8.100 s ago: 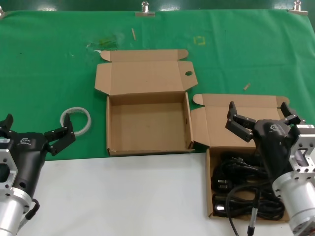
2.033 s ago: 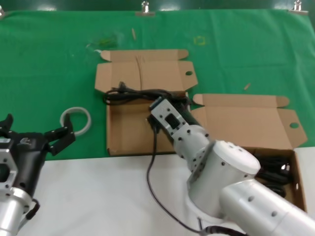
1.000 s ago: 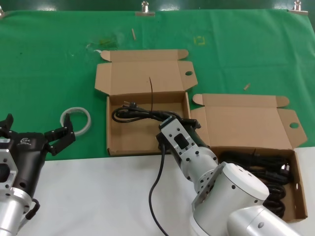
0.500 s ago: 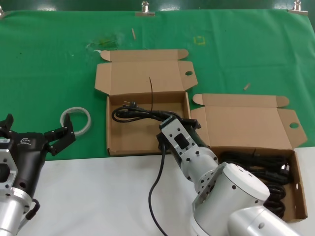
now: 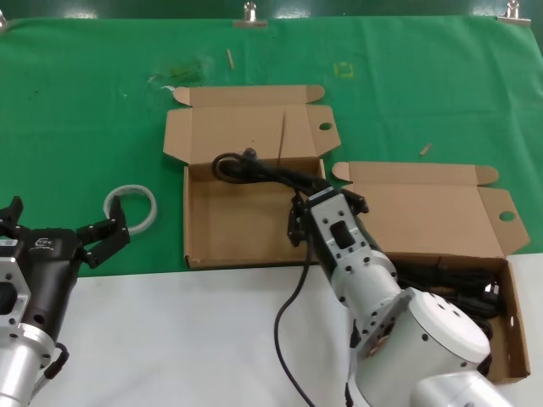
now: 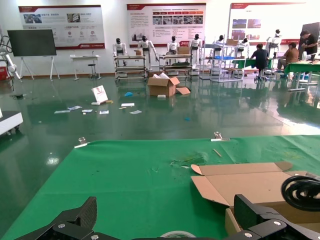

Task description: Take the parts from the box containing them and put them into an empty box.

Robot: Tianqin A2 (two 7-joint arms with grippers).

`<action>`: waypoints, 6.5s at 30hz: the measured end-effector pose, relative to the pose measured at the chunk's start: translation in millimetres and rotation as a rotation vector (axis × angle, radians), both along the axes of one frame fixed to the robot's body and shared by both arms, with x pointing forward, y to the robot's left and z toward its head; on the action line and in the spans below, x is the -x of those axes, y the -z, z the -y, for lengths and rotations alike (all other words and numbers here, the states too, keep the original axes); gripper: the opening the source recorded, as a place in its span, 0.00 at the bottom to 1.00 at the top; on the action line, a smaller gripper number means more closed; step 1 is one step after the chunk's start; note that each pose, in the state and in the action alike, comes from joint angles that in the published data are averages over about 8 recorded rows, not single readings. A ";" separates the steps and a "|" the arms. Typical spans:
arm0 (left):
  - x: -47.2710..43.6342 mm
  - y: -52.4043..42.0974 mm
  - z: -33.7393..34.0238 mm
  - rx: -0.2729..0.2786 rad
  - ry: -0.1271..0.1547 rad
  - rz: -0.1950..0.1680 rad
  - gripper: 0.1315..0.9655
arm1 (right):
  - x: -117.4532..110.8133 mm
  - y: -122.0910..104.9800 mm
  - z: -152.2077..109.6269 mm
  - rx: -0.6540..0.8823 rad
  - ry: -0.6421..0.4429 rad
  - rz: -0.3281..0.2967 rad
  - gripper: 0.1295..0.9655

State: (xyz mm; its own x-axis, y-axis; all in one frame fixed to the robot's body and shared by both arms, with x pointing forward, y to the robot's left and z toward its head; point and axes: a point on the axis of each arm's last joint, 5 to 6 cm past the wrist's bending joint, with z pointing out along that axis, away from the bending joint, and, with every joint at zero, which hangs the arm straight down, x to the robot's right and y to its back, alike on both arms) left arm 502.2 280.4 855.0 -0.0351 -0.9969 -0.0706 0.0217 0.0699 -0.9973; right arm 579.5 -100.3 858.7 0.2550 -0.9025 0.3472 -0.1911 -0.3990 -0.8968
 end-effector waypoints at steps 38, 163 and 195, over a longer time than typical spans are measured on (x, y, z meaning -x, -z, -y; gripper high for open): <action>0.0 0.0 0.0 0.000 0.000 0.000 1.00 | 32.8 3.4 79.3 -0.365 0.149 0.211 0.85; 0.0 0.0 0.0 0.000 0.000 0.000 1.00 | 67.2 10.6 132.8 -0.468 0.186 0.252 1.00; 0.0 0.0 0.0 0.000 0.000 0.000 1.00 | 67.2 10.6 132.7 -0.468 0.186 0.252 1.00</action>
State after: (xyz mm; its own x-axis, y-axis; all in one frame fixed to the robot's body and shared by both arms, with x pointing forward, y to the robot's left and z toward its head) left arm 502.2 280.4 855.0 -0.0351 -0.9969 -0.0706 0.0218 0.0699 -0.9973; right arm 512.3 -233.1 848.0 0.0375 -0.9967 -0.0719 0.0228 0.0728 -0.9971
